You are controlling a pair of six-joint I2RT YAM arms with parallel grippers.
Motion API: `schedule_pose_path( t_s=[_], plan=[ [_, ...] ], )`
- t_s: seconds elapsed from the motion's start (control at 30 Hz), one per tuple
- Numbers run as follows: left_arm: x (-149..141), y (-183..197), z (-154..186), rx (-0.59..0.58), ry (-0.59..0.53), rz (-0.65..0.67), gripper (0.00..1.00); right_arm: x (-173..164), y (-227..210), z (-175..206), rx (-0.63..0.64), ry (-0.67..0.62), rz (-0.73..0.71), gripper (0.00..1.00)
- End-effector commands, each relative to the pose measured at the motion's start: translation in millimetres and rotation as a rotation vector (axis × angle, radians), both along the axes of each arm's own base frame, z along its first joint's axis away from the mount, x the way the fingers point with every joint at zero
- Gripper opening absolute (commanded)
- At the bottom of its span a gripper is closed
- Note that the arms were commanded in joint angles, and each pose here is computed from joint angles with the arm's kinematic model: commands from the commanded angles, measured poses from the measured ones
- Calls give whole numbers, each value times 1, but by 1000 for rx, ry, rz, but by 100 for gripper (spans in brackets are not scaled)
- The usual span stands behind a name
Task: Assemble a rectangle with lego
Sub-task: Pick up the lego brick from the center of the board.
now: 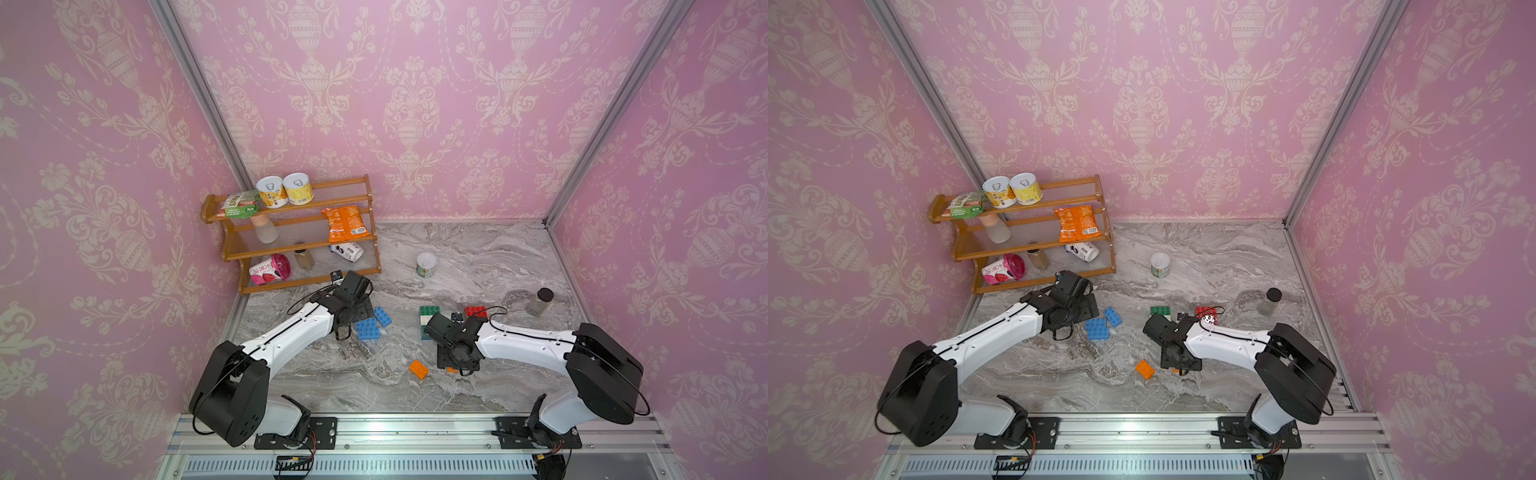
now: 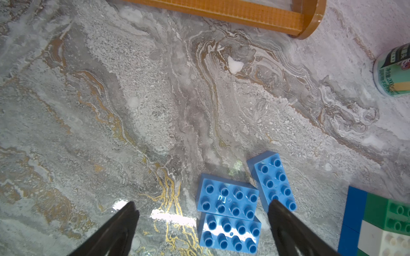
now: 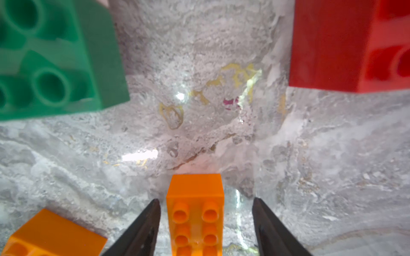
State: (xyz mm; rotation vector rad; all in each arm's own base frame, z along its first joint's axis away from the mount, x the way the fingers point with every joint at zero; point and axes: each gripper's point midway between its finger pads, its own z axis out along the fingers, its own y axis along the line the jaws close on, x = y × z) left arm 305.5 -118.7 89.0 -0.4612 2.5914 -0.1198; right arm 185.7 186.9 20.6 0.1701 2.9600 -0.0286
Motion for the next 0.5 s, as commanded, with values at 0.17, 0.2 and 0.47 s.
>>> schedule_pose_path(
  t_s=[0.17,0.2,0.47],
  plan=[
    [1,1,12,10,-31,-6,94,-2,13,-10,66,41,-12,45],
    [1,3,14,12,-36,-4,94,-3,13,-10,64,44,-8,41],
    [-5,19,26,39,-87,53,95,-2,29,14,83,3,39,27]
  ],
)
